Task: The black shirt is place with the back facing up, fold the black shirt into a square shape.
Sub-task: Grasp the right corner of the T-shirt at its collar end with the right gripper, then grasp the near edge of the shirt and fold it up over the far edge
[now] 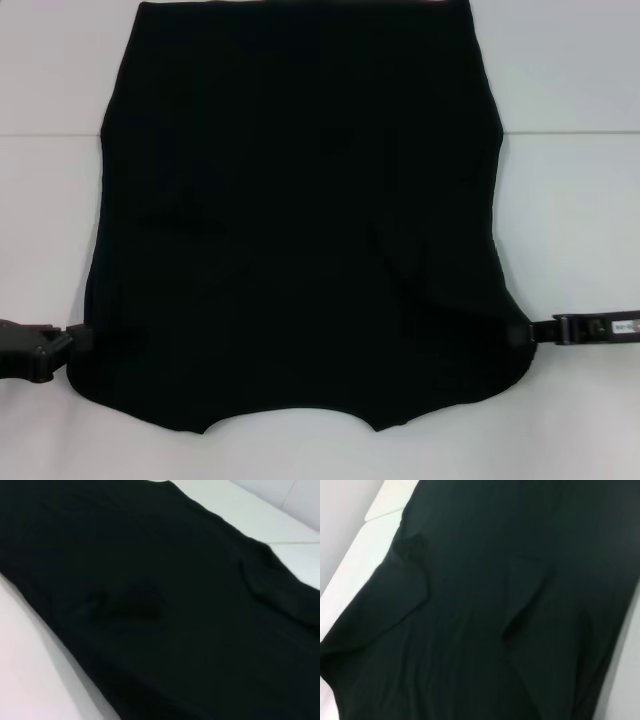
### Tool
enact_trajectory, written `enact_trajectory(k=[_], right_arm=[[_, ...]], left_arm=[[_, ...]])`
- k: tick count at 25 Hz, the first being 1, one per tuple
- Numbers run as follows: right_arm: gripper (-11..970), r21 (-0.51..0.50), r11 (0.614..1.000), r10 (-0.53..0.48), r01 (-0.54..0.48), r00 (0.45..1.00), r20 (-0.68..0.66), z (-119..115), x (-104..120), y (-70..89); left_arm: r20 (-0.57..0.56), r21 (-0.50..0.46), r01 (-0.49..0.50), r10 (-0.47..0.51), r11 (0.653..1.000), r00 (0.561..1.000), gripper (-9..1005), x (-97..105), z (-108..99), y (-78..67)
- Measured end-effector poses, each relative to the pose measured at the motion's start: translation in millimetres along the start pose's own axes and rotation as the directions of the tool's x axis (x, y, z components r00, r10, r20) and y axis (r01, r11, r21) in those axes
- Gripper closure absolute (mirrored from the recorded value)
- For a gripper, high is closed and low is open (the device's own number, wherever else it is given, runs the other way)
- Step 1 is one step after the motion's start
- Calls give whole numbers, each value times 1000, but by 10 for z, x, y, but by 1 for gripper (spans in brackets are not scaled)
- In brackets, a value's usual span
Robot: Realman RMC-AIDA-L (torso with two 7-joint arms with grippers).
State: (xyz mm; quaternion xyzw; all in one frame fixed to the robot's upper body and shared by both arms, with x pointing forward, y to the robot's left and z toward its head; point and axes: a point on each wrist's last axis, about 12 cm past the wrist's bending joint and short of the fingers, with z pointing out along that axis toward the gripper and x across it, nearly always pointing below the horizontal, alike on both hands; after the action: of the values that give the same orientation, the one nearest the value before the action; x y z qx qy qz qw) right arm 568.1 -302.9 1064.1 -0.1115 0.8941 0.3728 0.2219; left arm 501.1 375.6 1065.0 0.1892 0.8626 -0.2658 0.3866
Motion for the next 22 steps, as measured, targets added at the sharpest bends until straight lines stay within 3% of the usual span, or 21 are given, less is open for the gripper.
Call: enact_trajectory(k=[10,22], right_arm=[[927,-62,998,-19,22,999,38,-401,316,-148],[926,-157,982,-102,104,995,19,-822,978,-178]], left_arm=[[-56,37,92,-90,995,994,987,73,-246,-75],[-113,218,134,-112,967,987,986,286,-584,-350]])
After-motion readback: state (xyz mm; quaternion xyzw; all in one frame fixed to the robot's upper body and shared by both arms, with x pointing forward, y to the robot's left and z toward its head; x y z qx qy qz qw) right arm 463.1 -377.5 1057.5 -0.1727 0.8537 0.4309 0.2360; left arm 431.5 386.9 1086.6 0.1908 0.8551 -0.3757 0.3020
